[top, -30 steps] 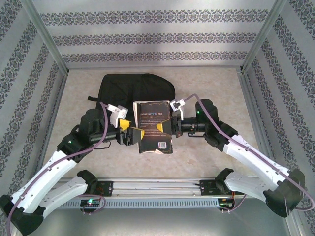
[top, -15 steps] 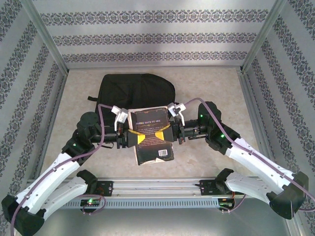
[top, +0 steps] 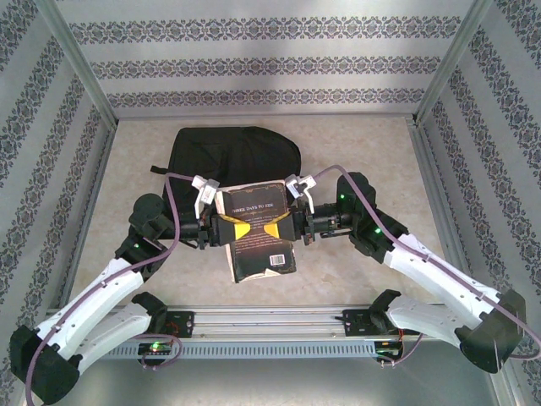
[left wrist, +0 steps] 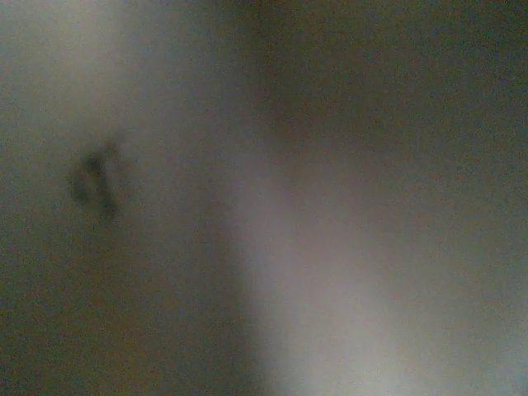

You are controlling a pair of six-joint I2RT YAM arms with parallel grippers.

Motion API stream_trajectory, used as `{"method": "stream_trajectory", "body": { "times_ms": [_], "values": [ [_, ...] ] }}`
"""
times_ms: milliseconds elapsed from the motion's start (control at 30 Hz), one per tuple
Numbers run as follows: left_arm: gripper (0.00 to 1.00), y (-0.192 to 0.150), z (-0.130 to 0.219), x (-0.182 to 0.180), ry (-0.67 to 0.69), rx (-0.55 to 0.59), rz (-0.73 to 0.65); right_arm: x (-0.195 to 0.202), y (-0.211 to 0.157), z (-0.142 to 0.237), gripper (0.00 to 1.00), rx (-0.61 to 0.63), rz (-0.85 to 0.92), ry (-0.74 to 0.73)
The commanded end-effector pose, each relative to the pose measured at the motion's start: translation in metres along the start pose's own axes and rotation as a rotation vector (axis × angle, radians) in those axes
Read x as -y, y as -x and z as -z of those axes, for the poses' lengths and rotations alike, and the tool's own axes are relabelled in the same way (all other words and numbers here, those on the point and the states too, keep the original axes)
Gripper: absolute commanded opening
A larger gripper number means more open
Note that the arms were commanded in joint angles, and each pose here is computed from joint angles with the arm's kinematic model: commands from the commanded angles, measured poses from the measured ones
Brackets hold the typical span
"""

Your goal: Pack the student bag

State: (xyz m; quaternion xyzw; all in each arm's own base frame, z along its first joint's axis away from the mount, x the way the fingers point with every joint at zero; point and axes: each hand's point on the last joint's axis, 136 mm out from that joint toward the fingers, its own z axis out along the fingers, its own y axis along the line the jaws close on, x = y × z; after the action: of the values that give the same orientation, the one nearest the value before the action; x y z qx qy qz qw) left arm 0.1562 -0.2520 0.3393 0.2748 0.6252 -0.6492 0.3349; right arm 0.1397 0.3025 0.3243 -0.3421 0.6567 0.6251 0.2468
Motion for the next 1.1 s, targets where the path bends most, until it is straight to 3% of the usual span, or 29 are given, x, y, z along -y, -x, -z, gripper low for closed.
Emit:
{"method": "stream_trajectory", "body": {
  "times_ms": [0, 100, 200, 333, 433, 500, 700, 833, 1067],
  "values": [
    [0.18, 0.008, -0.001, 0.011, -0.055, 0.018, -0.066, -0.015, 0.011, -0.002, 0.0, 0.015, 0.06, 0.043],
    [0.0, 0.011, -0.003, 0.009, -0.068, 0.031, -0.063, -0.011, 0.012, -0.002, 0.0, 0.019, 0.053, 0.024],
    [0.0, 0.02, 0.0, 0.009, -0.057, 0.09, -0.082, -0.007, 0.014, -0.002, 0.0, 0.031, 0.048, 0.001],
    [0.0, 0.035, 0.011, 0.003, -0.003, 0.221, -0.088, 0.005, 0.029, 0.005, 0.38, 0.103, 0.022, -0.083],
    [0.0, 0.051, 0.021, 0.0, 0.014, 0.361, -0.072, 0.015, 0.046, 0.018, 0.62, 0.234, -0.018, -0.144],
    [0.0, 0.063, 0.029, -0.003, 0.022, 0.462, -0.053, 0.02, 0.051, 0.026, 0.71, 0.308, -0.034, -0.178],
    [0.0, 0.093, 0.063, -0.014, 0.04, 0.77, 0.027, 0.036, 0.065, 0.056, 0.83, 0.572, -0.163, -0.185],
    [0.0, 0.105, 0.074, -0.02, -0.005, 0.885, 0.088, 0.043, 0.069, 0.07, 0.91, 0.751, -0.274, -0.112],
    [0.0, 0.111, 0.071, -0.032, 0.003, 0.923, 0.126, 0.03, 0.084, 0.037, 0.87, 0.73, -0.262, -0.015]
  ]
}}
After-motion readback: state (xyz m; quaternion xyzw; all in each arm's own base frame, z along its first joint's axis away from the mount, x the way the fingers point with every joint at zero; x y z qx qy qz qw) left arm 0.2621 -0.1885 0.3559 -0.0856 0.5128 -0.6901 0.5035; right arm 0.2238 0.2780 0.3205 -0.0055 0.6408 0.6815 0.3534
